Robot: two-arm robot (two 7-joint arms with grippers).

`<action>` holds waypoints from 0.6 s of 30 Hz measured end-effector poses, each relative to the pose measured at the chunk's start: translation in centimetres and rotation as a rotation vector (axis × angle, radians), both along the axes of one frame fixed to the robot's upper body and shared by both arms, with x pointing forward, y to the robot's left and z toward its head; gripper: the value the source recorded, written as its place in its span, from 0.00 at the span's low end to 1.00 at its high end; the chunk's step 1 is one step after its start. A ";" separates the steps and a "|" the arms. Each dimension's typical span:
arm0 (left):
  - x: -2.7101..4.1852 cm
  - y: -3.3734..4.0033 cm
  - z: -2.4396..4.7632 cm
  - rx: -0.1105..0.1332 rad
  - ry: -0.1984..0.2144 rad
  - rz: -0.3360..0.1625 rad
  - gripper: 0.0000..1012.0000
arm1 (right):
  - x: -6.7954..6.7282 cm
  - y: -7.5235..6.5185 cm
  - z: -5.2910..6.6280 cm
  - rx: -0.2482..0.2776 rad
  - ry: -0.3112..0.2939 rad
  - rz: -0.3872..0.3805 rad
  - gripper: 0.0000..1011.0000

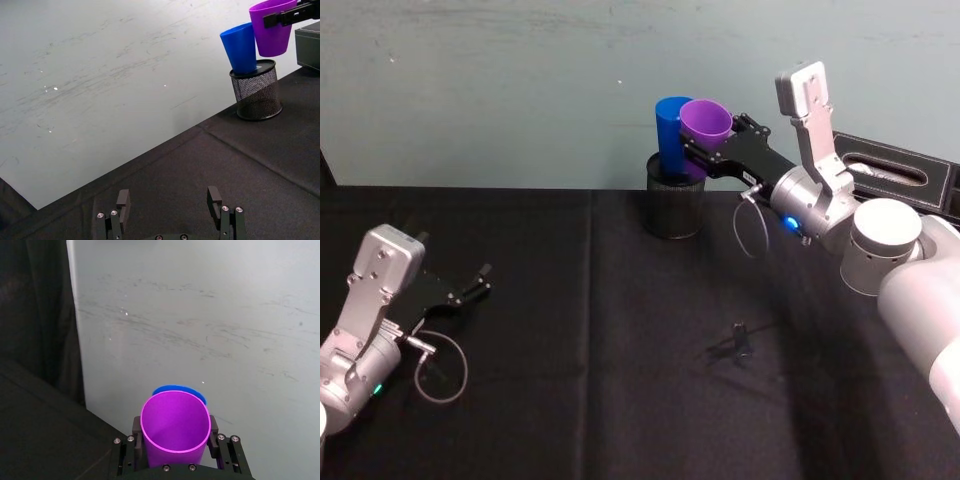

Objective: Pick up one cup with a gripper and tap it against the other cup.

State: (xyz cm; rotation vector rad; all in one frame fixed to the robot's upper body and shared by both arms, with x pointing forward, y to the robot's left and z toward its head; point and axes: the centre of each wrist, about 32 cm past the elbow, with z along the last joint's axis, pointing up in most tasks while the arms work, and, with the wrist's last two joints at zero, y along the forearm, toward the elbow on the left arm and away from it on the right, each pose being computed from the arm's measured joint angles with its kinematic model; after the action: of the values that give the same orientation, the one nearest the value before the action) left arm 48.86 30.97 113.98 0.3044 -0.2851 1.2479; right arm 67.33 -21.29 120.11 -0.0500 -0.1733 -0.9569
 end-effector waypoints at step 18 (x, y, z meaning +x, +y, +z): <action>0.00 0.00 0.00 0.000 0.000 0.000 1.00 | -0.6 -0.4 0.3 0.005 -0.003 0.011 0.73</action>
State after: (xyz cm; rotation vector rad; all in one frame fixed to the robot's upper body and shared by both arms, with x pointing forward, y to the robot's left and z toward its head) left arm 48.86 30.97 113.98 0.3044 -0.2851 1.2480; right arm 66.71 -21.67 120.41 -0.0429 -0.1739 -0.9462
